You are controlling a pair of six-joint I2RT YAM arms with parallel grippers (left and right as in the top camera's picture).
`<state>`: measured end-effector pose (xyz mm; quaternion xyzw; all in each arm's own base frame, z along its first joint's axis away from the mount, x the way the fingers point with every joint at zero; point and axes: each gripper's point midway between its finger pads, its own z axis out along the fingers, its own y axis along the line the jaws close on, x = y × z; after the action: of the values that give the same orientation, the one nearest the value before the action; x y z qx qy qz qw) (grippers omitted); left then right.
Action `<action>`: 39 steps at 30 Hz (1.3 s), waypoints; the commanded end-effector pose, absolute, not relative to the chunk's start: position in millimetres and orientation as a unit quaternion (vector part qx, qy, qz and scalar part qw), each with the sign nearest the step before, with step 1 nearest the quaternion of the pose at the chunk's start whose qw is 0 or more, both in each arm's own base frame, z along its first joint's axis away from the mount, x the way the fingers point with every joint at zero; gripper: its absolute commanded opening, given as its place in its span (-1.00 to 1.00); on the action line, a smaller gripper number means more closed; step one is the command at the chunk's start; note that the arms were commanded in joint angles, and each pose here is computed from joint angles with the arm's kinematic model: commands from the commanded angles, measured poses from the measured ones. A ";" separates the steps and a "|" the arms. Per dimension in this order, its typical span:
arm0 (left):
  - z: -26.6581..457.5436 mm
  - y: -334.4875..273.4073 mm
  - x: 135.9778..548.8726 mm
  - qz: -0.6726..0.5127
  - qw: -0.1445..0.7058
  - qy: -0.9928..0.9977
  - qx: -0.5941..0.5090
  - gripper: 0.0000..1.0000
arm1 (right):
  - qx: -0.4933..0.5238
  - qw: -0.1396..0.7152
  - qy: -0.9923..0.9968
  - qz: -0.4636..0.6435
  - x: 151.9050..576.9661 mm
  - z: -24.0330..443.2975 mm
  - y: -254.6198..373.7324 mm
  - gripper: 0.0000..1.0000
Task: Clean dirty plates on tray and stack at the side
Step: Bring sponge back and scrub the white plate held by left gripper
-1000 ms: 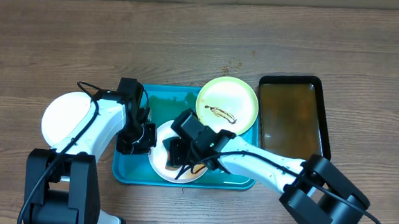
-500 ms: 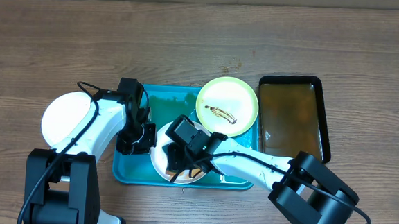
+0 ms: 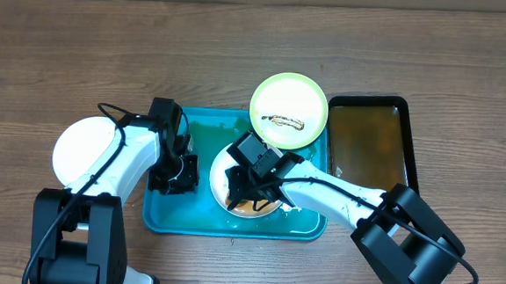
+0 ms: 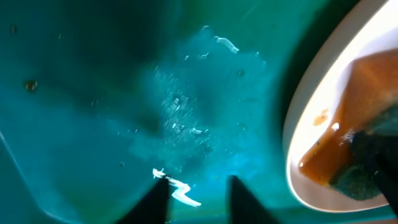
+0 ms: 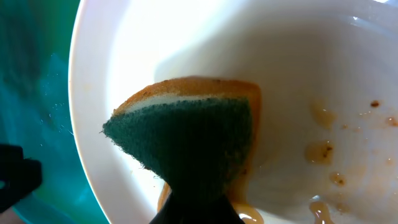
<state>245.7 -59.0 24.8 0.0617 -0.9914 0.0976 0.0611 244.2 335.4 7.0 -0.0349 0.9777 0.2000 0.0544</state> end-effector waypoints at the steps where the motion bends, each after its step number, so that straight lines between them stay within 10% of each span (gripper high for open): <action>1: 30.1 -74.0 251.5 0.142 0.048 -0.987 0.061 -0.07 | -0.041 0.038 0.985 0.164 229.4 -12.8 324.1 -0.92; 15: 32.3 -97.4 280.0 0.171 -0.014 -0.985 0.025 -0.03 | -0.059 0.034 0.984 0.165 216.3 -12.7 333.1 -0.92; 39: -12.3 -96.0 285.5 0.140 0.013 -0.990 0.021 -0.54 | -0.059 0.031 0.985 0.161 215.1 -13.4 331.3 -0.92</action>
<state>292.1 -97.5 3.1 0.0211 -0.9881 0.1524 -0.0088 233.5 341.8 6.9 -0.0523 0.9783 0.1911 0.0600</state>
